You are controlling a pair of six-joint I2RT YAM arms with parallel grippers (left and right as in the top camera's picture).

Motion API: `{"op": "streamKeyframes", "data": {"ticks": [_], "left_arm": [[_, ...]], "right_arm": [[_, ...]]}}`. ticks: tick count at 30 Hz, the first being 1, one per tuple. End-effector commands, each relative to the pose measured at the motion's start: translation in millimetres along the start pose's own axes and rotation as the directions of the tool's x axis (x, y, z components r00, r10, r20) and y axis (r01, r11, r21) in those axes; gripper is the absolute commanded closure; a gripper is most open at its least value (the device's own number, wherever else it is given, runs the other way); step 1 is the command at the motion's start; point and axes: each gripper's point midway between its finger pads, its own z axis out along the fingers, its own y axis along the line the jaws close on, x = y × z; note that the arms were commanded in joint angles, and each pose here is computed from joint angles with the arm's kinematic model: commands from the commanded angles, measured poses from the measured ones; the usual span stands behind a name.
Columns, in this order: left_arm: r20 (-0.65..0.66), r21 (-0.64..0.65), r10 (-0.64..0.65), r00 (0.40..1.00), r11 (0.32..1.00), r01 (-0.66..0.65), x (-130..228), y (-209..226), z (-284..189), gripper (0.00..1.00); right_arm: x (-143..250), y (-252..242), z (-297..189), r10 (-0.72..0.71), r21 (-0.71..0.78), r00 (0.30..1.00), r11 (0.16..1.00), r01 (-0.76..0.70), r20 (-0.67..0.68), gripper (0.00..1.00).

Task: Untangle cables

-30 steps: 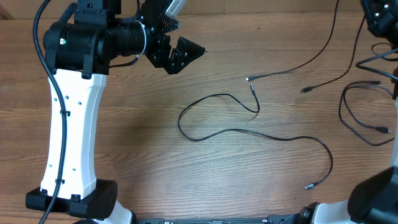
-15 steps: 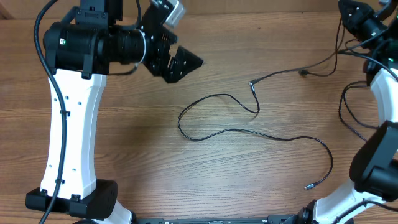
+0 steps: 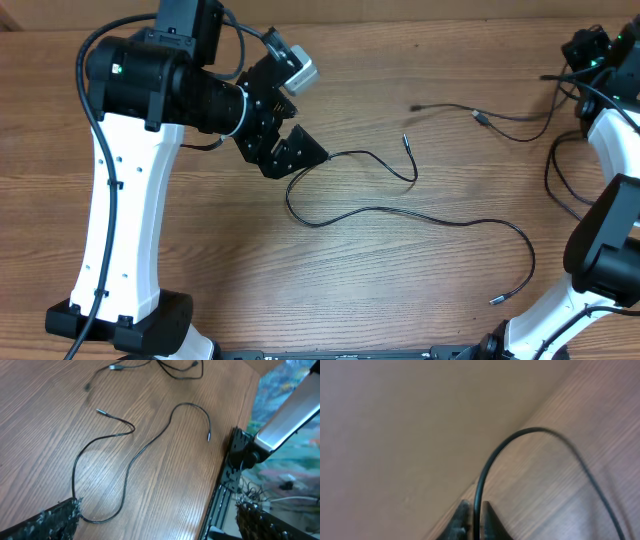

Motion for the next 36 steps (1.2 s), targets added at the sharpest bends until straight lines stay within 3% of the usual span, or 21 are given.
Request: {"op": "streamKeyframes", "data": {"ticks": [1, 2, 6, 12, 17, 20, 22, 25, 30, 36], "left_arm": [[0.000, 0.010, 0.083, 0.997, 0.996, -0.083, -2.7, -5.5, 2.7, 0.00], [0.002, 0.010, 0.087, 0.996, 0.996, -0.087, -3.5, -5.7, 3.2, 0.00], [0.006, 0.010, 0.098, 0.995, 0.995, -0.098, -5.5, -6.4, 4.3, 0.00], [0.003, 0.014, 0.101, 0.995, 0.995, -0.101, -5.6, -8.4, 5.6, 0.00], [0.002, 0.015, 0.100, 0.995, 0.995, -0.100, -5.3, -8.6, 5.6, 0.00], [0.003, 0.015, 0.101, 0.995, 0.995, -0.101, -5.4, -8.5, 5.6, 0.00], [0.012, 0.008, 0.108, 0.994, 0.994, -0.109, -8.1, -7.0, 5.6, 0.00], [0.022, -0.001, 0.107, 0.994, 0.994, -0.107, -11.5, -4.0, 6.3, 0.00], [-0.008, -0.046, 0.045, 0.999, 0.998, -0.045, -8.4, 9.4, 10.3, 0.00], [-0.055, -0.281, -0.177, 0.983, 0.947, 0.155, 3.6, 58.7, 10.4, 0.00]], "right_arm": [[-11.7, -23.0, 1.1, 0.009, 0.076, 0.999, 0.997, -0.012, 0.039, 0.09], [-11.8, -26.6, 0.6, 0.013, 0.085, 0.999, 0.996, -0.016, 0.035, 0.00], [-10.8, -39.7, -2.0, 0.036, 0.086, 0.999, 0.996, -0.035, -0.011, 0.00], [-16.3, -42.5, -11.9, 0.076, -0.038, 0.991, 0.996, -0.081, -0.111, 0.00], [-33.9, -32.1, -39.7, 0.083, -0.203, 0.978, 0.971, -0.122, -0.192, 0.00], [-32.2, -12.4, -57.0, 0.017, -0.326, 0.969, 0.940, -0.100, -0.247, 0.00], [-12.4, 18.2, -75.8, -0.075, -0.483, 0.937, 0.869, -0.107, -0.342, 0.00], [13.9, 40.3, -89.2, -0.177, -0.586, 0.897, 0.804, -0.106, -0.404, 0.00], [72.4, 63.9, -103.5, -0.288, -0.640, 0.807, 0.756, -0.139, -0.516, 0.00], [167.5, 97.7, -131.4, -0.489, -0.710, 0.645, 0.694, -0.120, -0.587, 0.00]]}}
